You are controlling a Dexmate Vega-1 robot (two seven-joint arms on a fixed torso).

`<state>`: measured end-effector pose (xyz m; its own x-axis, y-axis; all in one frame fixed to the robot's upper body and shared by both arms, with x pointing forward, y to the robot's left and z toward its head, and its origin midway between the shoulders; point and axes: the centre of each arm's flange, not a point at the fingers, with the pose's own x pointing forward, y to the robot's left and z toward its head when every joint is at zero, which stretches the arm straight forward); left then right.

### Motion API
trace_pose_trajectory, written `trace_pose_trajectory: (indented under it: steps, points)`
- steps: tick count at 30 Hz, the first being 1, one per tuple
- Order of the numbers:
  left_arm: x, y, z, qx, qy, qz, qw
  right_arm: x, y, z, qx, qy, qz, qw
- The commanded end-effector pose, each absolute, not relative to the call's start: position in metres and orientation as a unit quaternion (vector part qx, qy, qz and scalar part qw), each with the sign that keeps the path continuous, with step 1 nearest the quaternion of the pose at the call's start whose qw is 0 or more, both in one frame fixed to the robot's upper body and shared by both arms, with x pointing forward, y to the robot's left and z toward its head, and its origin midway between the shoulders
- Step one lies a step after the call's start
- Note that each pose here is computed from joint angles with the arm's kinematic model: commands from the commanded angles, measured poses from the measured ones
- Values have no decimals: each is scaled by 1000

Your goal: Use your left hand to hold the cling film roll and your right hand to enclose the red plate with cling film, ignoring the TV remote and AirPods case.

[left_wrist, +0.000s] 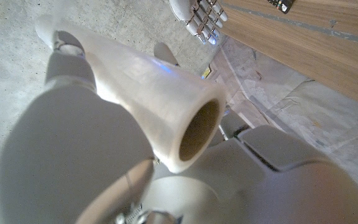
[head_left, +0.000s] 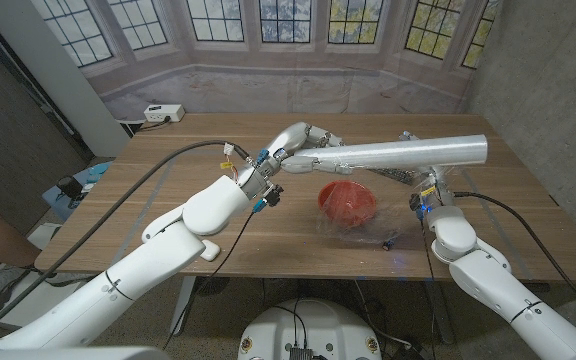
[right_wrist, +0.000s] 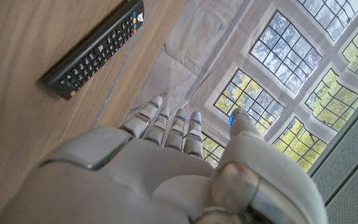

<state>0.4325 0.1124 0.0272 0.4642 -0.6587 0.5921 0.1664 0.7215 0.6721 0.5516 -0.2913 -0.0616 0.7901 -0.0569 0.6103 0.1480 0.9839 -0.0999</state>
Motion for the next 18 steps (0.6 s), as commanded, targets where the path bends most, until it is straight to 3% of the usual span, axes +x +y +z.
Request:
trace_pose_trajectory:
  steps: [1, 18]
  points:
    - [437, 128, 18, 281, -418, -231, 832, 560, -283, -62, -77, -311, -43, 946]
    - [445, 138, 7, 308, -379, -215, 846, 563, -279, -70, -75, -303, -39, 949]
